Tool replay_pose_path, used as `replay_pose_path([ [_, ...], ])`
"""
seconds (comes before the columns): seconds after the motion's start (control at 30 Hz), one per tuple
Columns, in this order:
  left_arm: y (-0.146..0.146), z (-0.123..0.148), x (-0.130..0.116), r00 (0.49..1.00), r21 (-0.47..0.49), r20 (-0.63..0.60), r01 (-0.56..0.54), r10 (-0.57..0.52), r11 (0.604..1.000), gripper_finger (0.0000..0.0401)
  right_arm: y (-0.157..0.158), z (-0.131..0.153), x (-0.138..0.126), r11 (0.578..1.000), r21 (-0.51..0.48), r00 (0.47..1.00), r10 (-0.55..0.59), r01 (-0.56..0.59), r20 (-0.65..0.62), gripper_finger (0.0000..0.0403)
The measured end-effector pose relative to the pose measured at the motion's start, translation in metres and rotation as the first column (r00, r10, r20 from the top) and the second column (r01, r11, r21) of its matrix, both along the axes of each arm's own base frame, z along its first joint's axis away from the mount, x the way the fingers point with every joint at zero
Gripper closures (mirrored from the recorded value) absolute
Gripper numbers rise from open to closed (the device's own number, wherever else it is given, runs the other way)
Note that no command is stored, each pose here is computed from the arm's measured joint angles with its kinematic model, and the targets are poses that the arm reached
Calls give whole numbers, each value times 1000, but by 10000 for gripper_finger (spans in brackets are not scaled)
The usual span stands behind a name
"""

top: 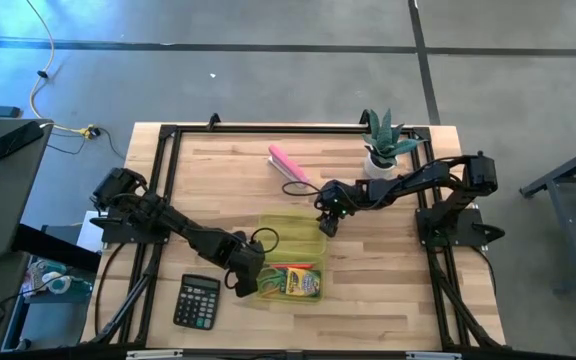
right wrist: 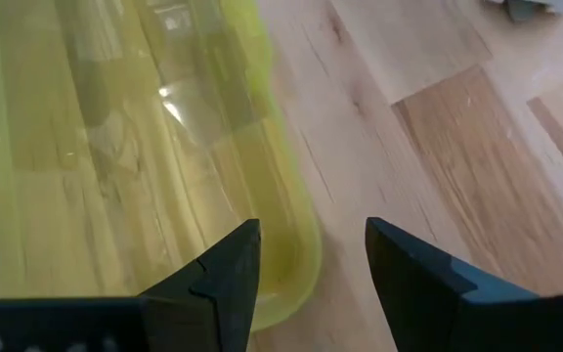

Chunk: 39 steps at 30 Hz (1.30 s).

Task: Pack school essentials
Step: Close the yellow supply box

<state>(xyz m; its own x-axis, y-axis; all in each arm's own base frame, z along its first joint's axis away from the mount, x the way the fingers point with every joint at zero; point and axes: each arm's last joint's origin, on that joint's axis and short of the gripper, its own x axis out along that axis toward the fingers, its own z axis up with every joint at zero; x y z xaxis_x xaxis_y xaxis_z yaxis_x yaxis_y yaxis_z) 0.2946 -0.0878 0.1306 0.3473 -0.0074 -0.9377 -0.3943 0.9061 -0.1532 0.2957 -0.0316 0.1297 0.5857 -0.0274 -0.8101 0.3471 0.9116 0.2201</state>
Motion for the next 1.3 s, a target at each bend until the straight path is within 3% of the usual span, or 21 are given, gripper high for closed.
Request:
replay_pose_path([
  [0.17,0,0,0,1000,3,1,2,-2,1000,401,0,-1,-1,1000,12,1000,-14,14,-18,243],
  [0.87,3,0,1,1000,12,-3,8,-8,1000,401,0,-2,-3,999,27,998,-46,47,-38,393],
  [1.13,4,0,0,999,-33,-26,29,-30,999,401,0,-2,-3,999,25,998,-44,45,-38,398],
  [1.3,9,4,-3,993,-26,-115,17,-19,1000,401,0,-2,-3,999,16,999,-31,31,-39,400],
])
